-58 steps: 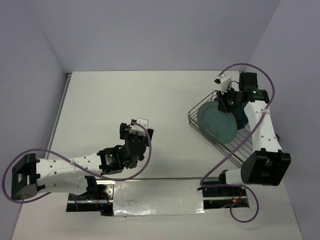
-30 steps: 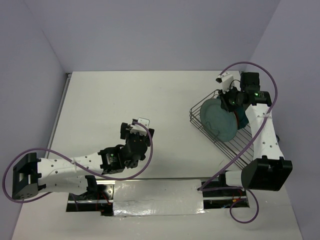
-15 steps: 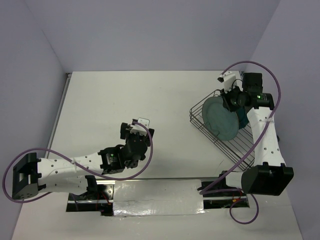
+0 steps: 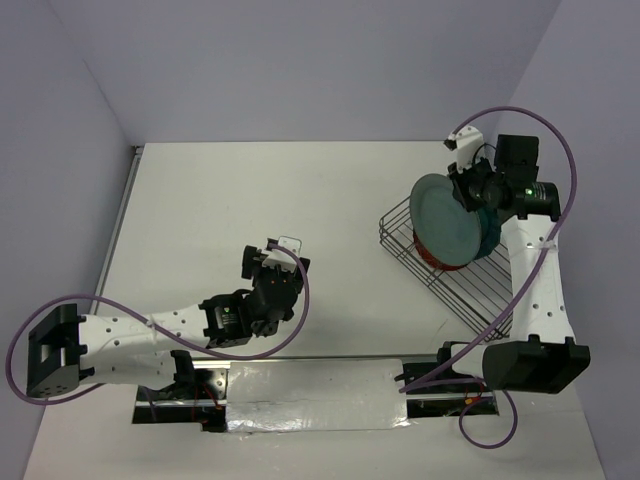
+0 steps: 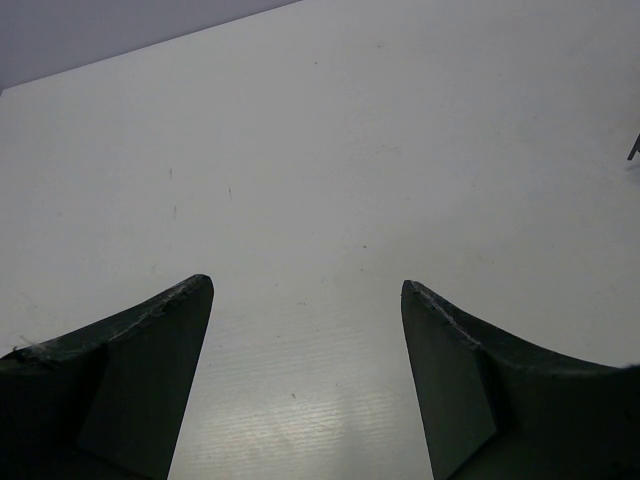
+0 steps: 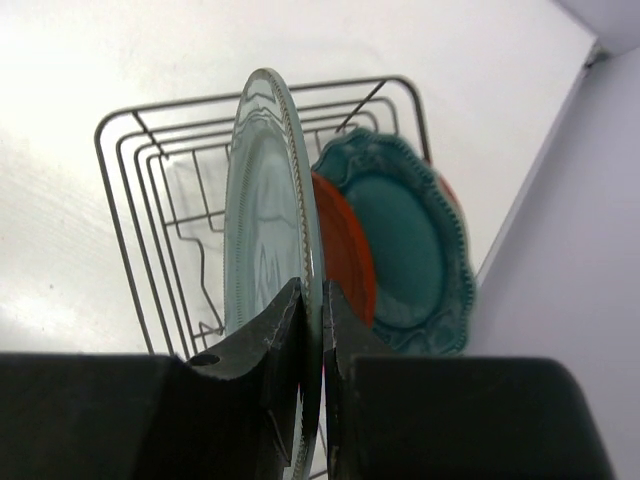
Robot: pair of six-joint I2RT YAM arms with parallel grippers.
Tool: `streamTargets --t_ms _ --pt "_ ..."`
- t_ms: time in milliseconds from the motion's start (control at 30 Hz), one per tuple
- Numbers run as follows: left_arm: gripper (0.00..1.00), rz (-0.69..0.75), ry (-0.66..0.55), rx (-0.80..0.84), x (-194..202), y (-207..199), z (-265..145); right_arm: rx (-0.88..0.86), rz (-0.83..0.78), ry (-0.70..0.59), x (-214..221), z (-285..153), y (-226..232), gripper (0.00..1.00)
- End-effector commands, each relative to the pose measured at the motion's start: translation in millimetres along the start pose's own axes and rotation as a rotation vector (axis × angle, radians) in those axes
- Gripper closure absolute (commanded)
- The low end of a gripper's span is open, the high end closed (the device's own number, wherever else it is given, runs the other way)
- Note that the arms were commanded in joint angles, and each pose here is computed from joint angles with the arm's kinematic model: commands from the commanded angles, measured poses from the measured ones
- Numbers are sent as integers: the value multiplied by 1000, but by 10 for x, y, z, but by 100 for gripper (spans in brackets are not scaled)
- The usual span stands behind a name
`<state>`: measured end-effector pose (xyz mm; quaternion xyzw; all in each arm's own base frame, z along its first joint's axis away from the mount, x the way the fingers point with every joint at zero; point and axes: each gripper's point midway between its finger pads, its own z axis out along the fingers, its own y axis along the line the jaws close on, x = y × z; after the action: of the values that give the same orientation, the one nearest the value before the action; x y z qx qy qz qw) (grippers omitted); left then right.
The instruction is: Unload the plates from the dish rack
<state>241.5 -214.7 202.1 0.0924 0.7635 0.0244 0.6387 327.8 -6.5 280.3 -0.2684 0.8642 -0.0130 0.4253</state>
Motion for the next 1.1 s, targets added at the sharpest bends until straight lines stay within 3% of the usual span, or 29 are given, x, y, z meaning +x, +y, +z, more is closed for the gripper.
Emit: streamTargets --t_ms 0,367,567,700,833,900,967,1067 --pt "12 -76 -39 -21 -233 38 -11 112 -51 -235 -676 -494 -166 100" --pt "11 -113 -51 -1 -284 62 -46 208 -31 -331 -917 -897 -251 100" --pt "12 -136 -56 13 -303 79 -70 299 31 -466 -1275 -1376 -355 100" --pt "12 -168 -77 107 -335 -21 -115 328 165 -614 -1607 -1711 -410 100" --pt "12 -219 -103 150 -400 20 -183 250 310 -776 -1944 -1780 -392 100" --pt "12 -255 -124 229 -453 -8 -265 151 401 -812 -1985 -1604 -291 100" --pt "11 -330 -183 332 -628 -20 -403 33 530 -929 -2177 -1645 -189 100" --pt "10 -399 -240 380 -671 72 -509 -119 695 -989 -2266 -1487 -62 100"
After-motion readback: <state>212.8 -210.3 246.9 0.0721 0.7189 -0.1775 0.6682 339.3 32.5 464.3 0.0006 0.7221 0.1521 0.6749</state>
